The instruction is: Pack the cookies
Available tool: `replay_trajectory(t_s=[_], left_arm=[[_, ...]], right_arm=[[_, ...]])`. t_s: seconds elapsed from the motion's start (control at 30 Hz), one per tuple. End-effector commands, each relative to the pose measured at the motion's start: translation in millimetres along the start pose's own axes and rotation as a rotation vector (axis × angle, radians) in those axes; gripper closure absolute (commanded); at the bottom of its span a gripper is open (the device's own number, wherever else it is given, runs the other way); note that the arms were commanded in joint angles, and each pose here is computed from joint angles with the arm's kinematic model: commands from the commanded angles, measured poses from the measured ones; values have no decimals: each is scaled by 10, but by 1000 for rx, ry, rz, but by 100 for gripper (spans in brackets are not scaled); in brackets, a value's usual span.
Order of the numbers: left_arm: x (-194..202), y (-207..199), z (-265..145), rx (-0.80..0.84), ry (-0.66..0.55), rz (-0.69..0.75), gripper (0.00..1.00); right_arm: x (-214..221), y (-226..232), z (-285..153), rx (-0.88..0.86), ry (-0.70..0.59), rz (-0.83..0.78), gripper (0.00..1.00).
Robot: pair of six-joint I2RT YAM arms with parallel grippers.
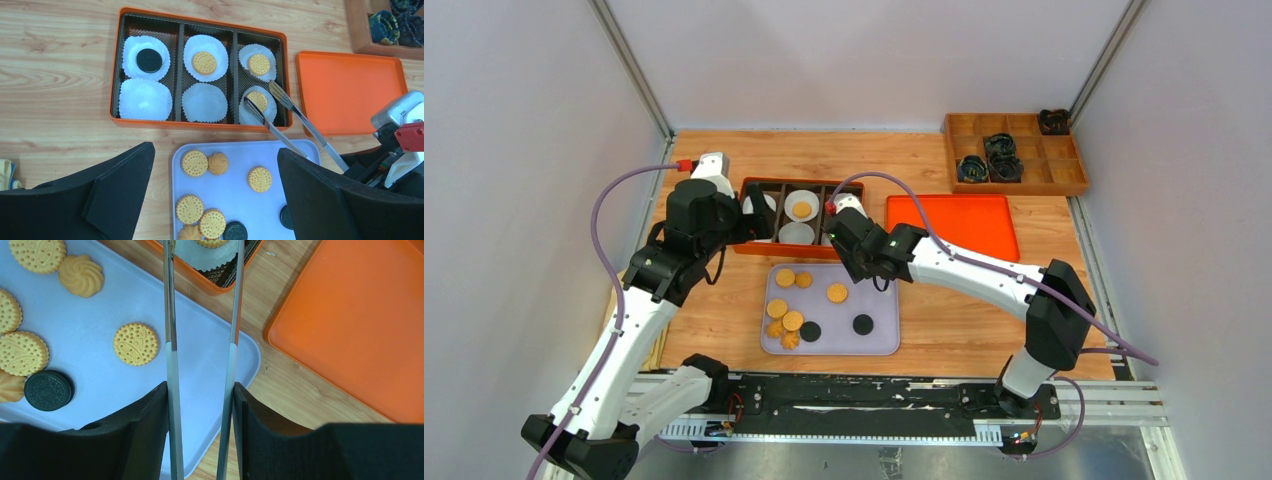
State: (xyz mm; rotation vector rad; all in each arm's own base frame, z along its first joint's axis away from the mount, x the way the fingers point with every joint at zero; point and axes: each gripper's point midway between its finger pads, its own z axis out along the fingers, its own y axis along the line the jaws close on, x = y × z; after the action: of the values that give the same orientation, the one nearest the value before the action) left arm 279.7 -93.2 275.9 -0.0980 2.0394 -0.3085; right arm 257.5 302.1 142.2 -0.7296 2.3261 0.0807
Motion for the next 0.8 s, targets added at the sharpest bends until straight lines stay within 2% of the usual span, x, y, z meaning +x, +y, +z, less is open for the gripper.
replay_trajectory(t_s=[0.0,0.23,0.4,0.57,0.77], left_arm=[[-63,-38,-11,26,-26,13,0],[-135,-63,-63,37,-47,9,0],[-114,-90,-65,52,-41,-1,0],[-43,-123,-22,71,-18,-11,0],[36,-143,65,79,10,-17,0]], right_arm=[[-217,-94,-110,25,-64,38,52],[-177,-149,-504,-15,-122,79,54],[89,-142,-885,-69,-134,99,54],[583,-51,-1052,-104,-60,92,53],[1175,269,-1068,-169,67,63,53]])
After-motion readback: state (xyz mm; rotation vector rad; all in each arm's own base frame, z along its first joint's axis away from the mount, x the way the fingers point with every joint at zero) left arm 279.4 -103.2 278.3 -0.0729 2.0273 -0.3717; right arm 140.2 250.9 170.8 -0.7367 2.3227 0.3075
